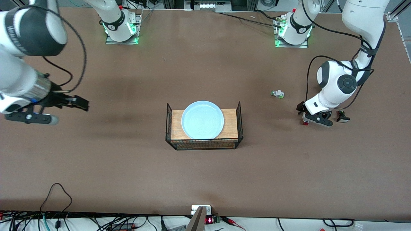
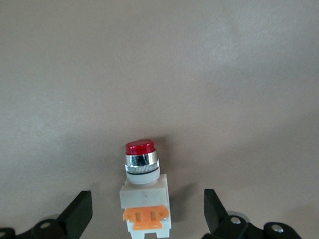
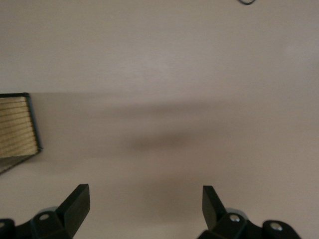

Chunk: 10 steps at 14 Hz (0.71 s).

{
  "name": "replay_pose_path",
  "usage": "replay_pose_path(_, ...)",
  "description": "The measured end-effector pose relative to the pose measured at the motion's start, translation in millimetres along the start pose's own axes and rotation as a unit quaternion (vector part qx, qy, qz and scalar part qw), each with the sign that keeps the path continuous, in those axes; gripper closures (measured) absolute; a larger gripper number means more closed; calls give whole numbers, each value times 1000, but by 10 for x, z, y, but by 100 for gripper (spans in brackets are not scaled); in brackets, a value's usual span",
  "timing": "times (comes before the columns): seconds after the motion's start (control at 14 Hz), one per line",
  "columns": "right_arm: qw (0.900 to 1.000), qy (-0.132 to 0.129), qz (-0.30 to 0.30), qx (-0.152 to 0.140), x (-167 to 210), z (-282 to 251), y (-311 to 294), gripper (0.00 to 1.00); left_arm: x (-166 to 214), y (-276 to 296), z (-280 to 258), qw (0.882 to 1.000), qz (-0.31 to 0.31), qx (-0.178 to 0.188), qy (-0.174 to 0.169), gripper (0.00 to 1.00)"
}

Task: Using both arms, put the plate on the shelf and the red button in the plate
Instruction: 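Release and withdraw the right gripper while the left gripper reaches the button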

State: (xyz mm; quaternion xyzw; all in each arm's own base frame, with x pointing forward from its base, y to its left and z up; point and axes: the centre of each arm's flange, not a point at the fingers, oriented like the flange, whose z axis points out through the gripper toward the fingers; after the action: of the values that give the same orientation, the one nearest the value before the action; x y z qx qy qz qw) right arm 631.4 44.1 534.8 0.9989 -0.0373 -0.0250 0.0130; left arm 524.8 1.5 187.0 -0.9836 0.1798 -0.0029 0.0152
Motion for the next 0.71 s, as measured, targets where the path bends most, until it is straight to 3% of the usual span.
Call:
replay_pose_path(0.07,1000,-12,-12,0,-12,-5,255,0,-10,-1,33,1000,0,-1,-3,4)
replay_pose_path(0.14,999,-25,-20,1,-39,-9,503,0,-17,0,56,1000,0,-2,-5,14)
replay_pose_path(0.43,999,-40,-20,5,-167,-126,839,0,-27,4,99,1000,3,-3,-9,58)
replay_pose_path(0.71,999,-24,-26,9,-417,-143,785,0,84,0,-54,1000,8,-8,-19,59)
